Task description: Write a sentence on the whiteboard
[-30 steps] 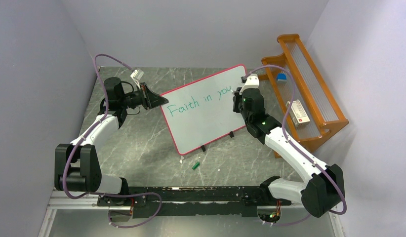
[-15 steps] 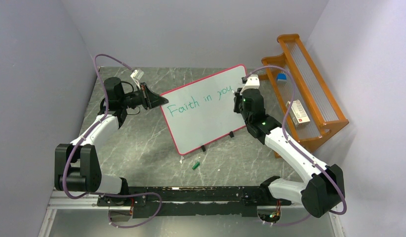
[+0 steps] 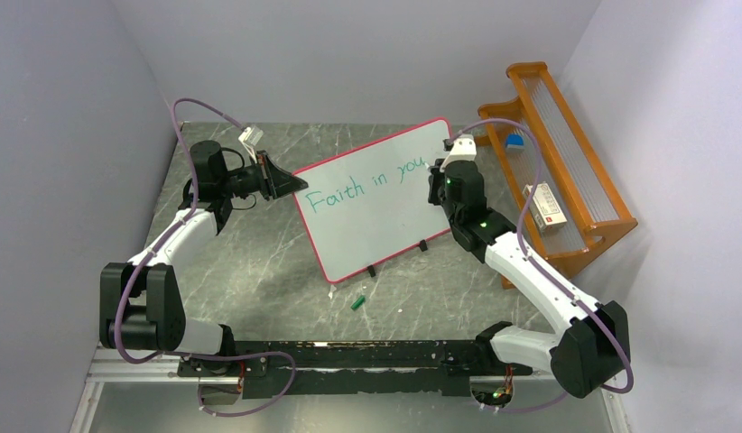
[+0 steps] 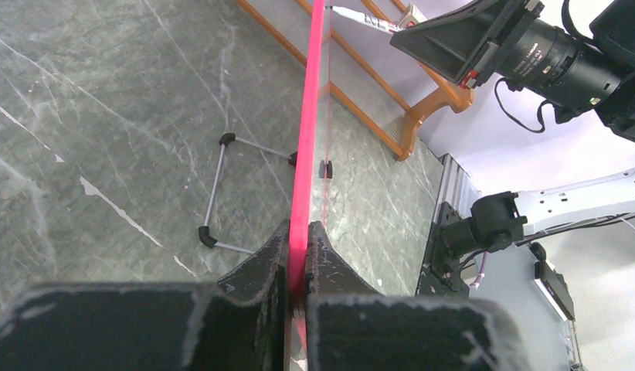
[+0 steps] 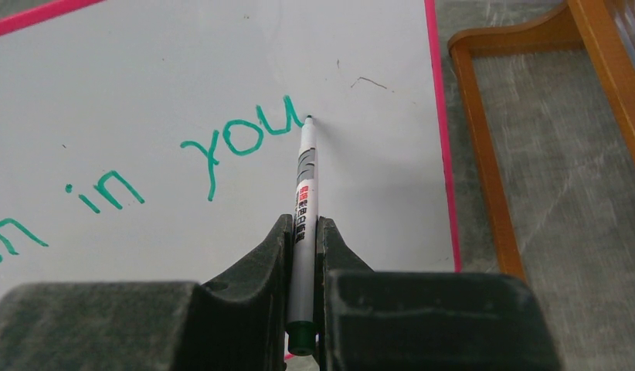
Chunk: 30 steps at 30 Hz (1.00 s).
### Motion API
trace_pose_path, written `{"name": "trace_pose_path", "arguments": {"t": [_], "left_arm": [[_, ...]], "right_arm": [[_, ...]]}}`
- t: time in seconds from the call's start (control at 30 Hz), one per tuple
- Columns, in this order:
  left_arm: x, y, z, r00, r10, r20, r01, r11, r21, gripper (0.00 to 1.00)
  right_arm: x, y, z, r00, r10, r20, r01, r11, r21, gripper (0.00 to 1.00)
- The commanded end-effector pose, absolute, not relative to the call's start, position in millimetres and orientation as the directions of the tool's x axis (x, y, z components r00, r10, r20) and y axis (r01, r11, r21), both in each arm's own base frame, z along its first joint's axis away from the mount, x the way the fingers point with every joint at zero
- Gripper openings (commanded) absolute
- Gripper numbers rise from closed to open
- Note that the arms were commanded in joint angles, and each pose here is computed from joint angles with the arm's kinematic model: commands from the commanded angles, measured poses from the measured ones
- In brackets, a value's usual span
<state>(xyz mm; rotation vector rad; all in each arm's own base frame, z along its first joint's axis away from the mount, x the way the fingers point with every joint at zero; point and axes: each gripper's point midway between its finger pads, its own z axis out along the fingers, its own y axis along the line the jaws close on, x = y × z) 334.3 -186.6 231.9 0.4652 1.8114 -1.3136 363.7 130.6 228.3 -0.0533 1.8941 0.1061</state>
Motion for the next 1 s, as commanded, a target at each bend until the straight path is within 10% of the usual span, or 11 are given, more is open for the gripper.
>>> {"name": "trace_pose_path", "arguments": {"t": [0.0, 0.97], "left_arm": [[330, -192, 204, -0.639, -0.123, -0.759, 0.666, 0.406, -0.626, 0.05], [330, -192, 203, -0.641, -0.123, -0.758, 0.664, 0.406, -0.628, 0.05]], "right_arm": [[372, 132, 258, -0.253, 0.045, -0.966, -0.099, 0.992, 0.072, 0.0], [370, 125, 231, -0.32, 0.039, -0.947, -0.086, 0.994, 0.07, 0.0]]}}
